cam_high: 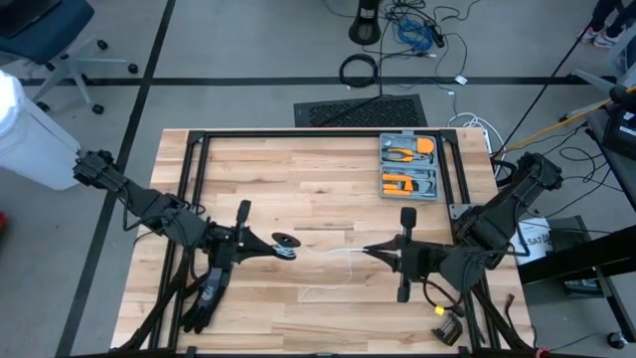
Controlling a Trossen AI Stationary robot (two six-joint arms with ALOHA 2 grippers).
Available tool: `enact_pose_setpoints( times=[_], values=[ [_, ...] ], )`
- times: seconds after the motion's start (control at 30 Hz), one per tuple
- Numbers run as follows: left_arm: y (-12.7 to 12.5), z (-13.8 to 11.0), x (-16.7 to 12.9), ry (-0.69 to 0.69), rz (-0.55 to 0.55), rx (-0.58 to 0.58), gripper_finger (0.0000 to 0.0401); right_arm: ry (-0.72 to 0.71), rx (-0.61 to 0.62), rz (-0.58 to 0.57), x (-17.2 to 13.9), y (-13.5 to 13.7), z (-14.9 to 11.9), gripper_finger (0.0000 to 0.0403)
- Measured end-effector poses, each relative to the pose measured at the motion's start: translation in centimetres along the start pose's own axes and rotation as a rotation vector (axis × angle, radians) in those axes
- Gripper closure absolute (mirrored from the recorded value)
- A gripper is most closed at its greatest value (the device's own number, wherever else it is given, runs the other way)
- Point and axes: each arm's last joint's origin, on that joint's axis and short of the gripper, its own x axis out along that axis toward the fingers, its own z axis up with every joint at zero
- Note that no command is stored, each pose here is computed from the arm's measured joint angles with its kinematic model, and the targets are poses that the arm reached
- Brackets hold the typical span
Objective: Coil cords
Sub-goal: Coil the white wire onto the spool
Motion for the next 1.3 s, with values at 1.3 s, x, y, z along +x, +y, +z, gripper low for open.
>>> enact_pose_setpoints(
  times=[1.3],
  values=[
    [1.5,-3.0,6.7,-0.089,-0.244,-0.046,0.04,-0.334,-0.172,0.106,9.9,-4.6,1.4,0.0403]
  ],
)
